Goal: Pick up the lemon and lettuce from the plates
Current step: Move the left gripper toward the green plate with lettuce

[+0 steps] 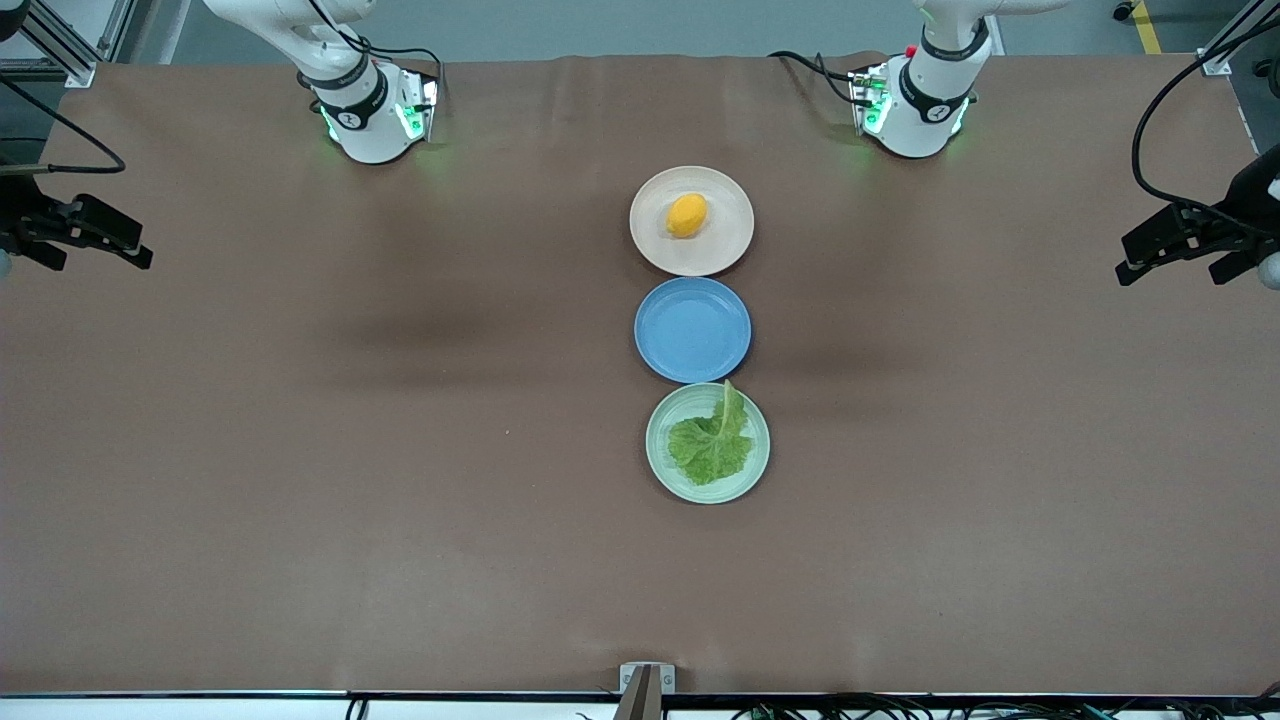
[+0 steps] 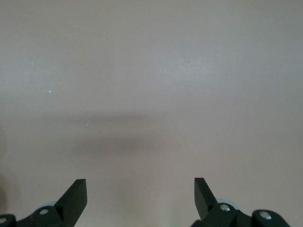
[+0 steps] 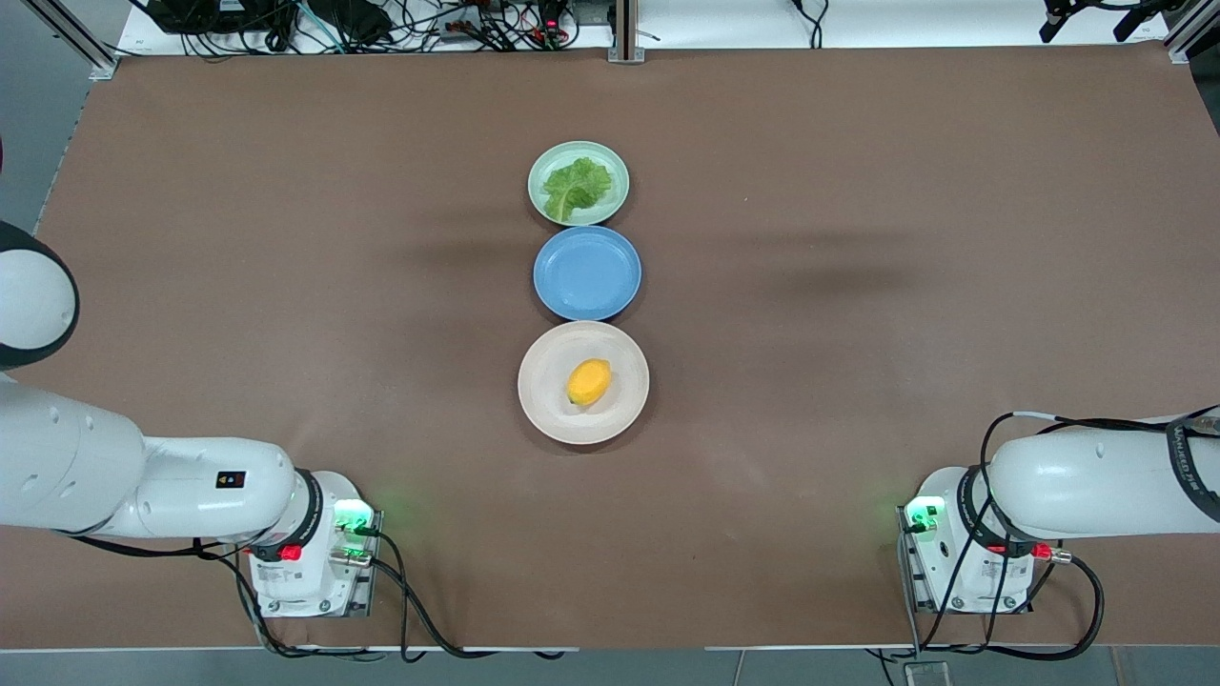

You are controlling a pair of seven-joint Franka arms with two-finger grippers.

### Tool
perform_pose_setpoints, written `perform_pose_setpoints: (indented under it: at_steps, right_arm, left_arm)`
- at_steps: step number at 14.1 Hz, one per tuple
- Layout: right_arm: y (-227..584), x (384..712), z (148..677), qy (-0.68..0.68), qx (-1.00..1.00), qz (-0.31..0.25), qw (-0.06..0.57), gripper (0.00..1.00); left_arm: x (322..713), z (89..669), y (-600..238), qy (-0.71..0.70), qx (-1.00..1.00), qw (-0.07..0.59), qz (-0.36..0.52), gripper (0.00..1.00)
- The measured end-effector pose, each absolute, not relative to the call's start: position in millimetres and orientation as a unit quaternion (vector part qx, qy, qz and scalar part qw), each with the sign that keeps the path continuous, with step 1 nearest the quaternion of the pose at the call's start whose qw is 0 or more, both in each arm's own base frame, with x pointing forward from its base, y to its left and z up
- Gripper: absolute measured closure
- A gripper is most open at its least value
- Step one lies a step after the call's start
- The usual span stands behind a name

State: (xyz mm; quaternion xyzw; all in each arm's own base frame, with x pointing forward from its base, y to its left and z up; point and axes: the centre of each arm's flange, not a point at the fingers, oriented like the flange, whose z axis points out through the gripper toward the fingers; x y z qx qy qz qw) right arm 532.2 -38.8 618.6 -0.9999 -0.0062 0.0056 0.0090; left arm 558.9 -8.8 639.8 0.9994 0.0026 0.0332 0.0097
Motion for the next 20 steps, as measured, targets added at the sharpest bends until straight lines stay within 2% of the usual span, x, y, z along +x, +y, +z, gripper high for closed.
perform_pose_setpoints:
  at_steps: [12, 20]
  right_arm:
    - [-39, 532, 616, -0.008, -1.000, 0.010, 0.010, 0.00]
    - [-39, 532, 622, -0.006, -1.000, 0.004, 0.009, 0.00]
  left_arm:
    - [563, 619, -23, -0.008, 1.000, 0.010, 0.008, 0.00]
    - [588, 518, -181, 0.082, 0.995, -0.005, -0.050, 0.00]
